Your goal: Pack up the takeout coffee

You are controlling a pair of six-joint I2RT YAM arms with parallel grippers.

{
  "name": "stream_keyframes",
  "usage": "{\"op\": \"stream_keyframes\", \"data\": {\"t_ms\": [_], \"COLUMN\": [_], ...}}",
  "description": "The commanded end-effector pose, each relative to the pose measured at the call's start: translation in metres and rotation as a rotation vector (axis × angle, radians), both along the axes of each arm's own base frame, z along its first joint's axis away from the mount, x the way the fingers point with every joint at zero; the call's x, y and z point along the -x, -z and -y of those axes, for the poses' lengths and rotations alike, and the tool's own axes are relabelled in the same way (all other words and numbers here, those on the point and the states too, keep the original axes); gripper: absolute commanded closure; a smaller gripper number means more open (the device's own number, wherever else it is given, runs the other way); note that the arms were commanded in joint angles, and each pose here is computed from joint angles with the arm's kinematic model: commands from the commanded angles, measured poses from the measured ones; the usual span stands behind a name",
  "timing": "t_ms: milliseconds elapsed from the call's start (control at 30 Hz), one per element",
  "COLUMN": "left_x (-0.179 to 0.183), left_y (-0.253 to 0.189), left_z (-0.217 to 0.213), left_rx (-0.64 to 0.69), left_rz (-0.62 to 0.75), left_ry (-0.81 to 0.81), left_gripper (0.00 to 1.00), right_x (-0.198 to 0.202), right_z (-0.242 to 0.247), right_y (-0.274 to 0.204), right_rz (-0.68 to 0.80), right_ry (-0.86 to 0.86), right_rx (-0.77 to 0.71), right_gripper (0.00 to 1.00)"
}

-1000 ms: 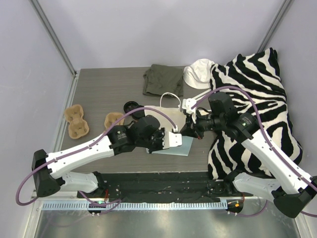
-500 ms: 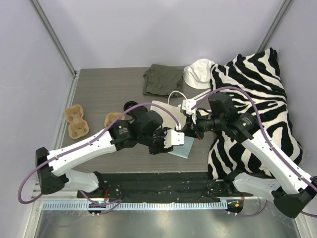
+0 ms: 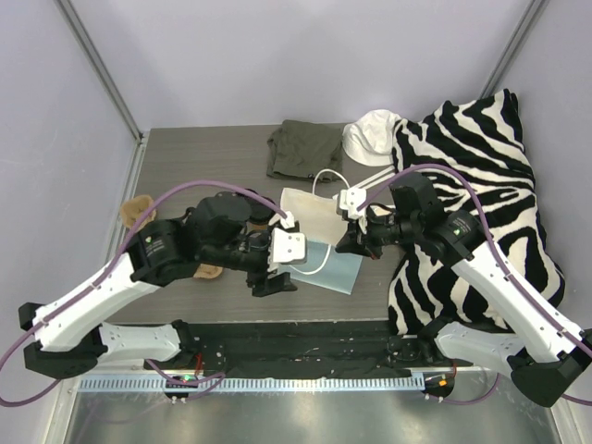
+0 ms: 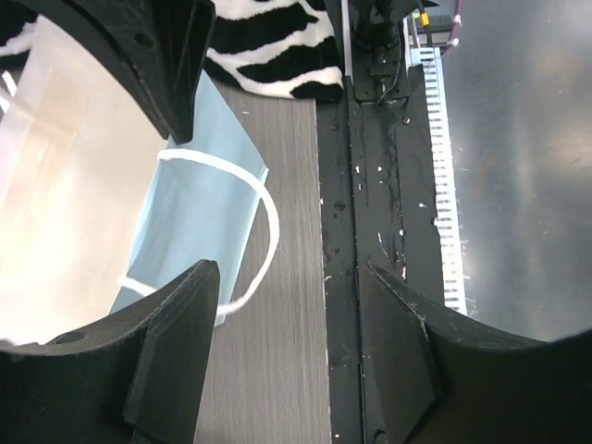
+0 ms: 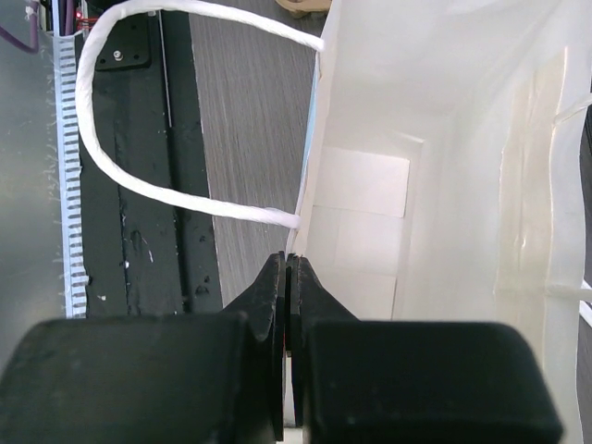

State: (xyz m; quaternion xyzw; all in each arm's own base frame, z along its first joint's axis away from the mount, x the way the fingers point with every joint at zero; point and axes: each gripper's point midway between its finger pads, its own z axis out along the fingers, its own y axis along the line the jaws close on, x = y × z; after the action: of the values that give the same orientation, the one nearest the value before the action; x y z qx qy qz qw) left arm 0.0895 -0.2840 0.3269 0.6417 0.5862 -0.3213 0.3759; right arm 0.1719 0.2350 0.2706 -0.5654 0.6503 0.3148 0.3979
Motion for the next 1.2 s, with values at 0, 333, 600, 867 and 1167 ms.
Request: {"op": "stream_keyframes", "data": {"t_ms": [0, 333, 600, 867, 1167], "left_x": [-0.008, -0.120, -0.167, -0.198, -0.209], "left_y": [-0.028, -0.084, -0.068, -0.063, -0.062], "left_z": [-0.012, -0.005, 0.025, 0.046, 0.065], "left_rx": [0.065, 0.271, 0.259, 0.276, 0.295], "left_rz": [0.002, -0.122, -0.111, -0.117, -0.119], "left_ry": [-0.076, -0.398, -0.411, -0.425, -0.368], "left_gripper": [0.33, 0.35, 0.34, 0.36, 0.39], "right_x": [0.003, 0.000, -0.021, -0.054, -0.102], "right_z": [-0.001, 0.004, 0.018, 0.035, 0.061], "right_y": [-0.021, -0.040, -0.093, -0.110, -0.075], "right_rz": [0.075, 0.128, 0.183, 0.247, 0.299], "right_ry": [-0.038, -0.021, 0.219, 0.413, 0.556], "right_rx": [-0.026, -0.012, -0.104, -0.124, -0.006], "right_gripper": [0.99, 0.30, 0.22, 0.24, 0.23]}}
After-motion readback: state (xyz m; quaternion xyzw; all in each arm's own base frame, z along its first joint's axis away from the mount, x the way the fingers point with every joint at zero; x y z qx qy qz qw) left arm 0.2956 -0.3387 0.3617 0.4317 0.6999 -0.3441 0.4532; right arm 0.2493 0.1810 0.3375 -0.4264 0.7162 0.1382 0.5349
